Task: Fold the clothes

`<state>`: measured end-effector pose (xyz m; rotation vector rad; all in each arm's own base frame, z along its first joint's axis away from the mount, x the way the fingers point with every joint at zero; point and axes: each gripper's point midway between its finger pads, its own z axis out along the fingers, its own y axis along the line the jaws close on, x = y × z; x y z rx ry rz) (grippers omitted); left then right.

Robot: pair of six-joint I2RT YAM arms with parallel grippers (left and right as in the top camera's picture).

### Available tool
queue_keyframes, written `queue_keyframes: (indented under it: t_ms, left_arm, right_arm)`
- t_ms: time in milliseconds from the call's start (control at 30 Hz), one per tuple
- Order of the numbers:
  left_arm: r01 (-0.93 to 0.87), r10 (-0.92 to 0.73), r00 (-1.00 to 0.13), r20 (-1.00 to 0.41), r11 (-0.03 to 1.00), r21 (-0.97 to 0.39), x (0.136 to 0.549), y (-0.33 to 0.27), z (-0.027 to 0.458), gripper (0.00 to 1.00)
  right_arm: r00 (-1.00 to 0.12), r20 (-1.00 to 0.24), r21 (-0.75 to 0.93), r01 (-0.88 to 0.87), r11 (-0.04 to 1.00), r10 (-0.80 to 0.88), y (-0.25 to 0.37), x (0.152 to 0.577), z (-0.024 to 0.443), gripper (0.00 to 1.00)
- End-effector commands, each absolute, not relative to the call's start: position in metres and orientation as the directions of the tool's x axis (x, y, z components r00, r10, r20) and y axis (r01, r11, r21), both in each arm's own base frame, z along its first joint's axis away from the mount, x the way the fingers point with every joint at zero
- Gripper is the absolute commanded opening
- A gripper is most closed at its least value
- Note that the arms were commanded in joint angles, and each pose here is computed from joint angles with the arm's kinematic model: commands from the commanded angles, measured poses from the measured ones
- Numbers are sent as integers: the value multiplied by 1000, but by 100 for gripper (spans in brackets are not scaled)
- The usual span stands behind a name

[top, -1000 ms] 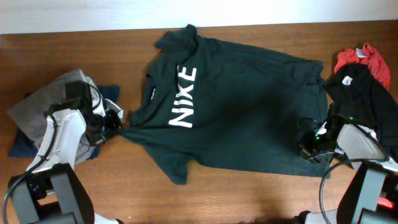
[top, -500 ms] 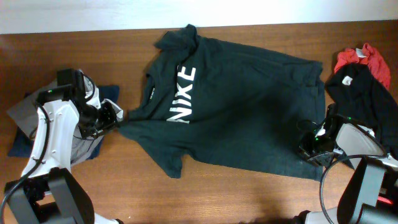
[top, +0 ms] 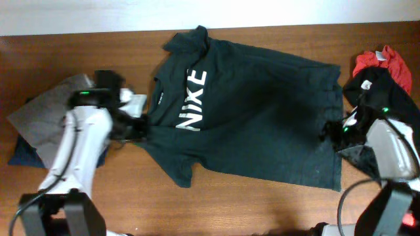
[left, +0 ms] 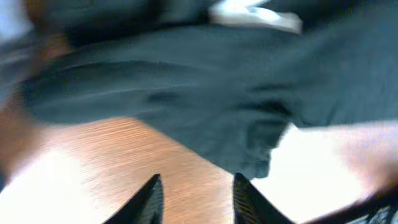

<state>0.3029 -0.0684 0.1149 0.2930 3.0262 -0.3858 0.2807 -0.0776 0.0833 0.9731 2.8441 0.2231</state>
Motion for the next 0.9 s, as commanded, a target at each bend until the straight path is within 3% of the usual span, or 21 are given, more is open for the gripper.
queue_keyframes:
  t_ms: [0, 200, 500, 867]
  left_arm:
    - [404, 386, -913, -129, 899, -169, 293, -102, 120, 42]
    - [560, 560, -827, -50, 811, -169, 250, -149, 105, 57]
    - [505, 522, -852, 48, 842, -193, 212, -158, 62, 72]
    - [429, 470, -862, 189, 876, -219, 196, -156, 13, 72]
  right_arm:
    - [-771, -187, 217, 572, 791, 609, -85, 301, 127, 84]
    - [-762, -227, 229, 563, 794, 606, -89, 310, 151, 90]
    - [-764, -220, 227, 564, 794, 606, -88, 309, 150, 90]
    - [-766, -212, 225, 566, 793, 607, -88, 307, 150, 90]
